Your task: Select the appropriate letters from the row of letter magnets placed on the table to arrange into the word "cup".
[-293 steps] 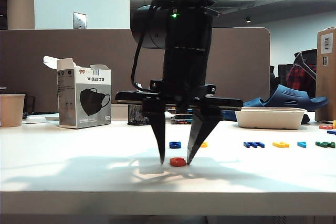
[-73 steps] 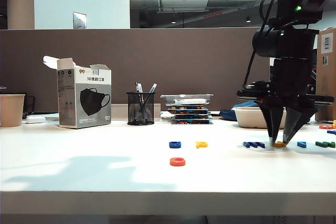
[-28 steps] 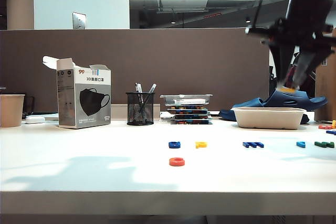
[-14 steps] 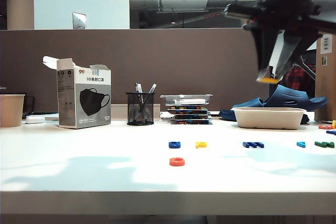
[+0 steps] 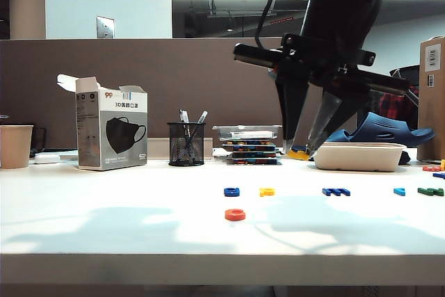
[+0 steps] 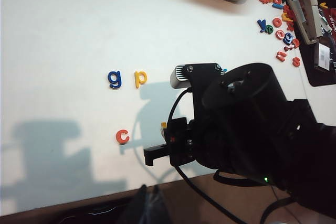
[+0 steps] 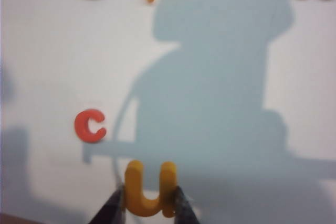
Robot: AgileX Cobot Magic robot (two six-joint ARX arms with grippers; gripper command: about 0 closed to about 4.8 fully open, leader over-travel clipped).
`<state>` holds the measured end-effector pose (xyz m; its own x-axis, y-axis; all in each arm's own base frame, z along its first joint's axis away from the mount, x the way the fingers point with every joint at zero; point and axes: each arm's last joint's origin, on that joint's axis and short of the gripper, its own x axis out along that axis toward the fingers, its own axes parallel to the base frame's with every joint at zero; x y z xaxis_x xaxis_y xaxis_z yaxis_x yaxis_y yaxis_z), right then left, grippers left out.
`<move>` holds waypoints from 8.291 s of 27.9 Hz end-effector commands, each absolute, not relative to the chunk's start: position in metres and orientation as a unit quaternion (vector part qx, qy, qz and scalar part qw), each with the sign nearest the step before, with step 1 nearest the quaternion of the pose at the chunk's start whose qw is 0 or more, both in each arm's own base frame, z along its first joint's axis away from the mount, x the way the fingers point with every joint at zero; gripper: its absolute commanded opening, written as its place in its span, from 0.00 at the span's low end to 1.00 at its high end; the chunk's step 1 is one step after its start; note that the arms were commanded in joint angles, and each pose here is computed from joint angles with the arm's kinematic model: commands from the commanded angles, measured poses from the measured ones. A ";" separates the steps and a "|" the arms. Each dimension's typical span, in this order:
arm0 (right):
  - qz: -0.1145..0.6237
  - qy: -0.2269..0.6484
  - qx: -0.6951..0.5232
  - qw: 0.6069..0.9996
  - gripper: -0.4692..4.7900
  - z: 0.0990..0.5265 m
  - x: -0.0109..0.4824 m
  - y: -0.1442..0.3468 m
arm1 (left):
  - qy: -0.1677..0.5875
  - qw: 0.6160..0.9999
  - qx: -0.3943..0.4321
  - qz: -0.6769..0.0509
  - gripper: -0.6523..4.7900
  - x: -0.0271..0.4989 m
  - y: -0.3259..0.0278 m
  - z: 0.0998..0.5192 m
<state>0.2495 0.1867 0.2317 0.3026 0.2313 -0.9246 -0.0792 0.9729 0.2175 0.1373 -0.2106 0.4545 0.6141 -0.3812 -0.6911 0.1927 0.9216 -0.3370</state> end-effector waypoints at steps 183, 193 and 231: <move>0.101 0.627 -0.017 0.772 0.56 0.195 0.377 0.223 | 0.403 0.893 -0.117 -0.162 0.11 0.137 -0.210 0.457; 0.086 0.634 -0.001 0.768 0.56 0.185 0.379 0.225 | 0.403 0.893 -0.117 -0.162 0.11 0.137 -0.210 0.457; 0.056 0.661 0.012 0.748 0.37 0.163 0.375 0.235 | 0.403 0.893 -0.117 -0.162 0.11 0.137 -0.210 0.457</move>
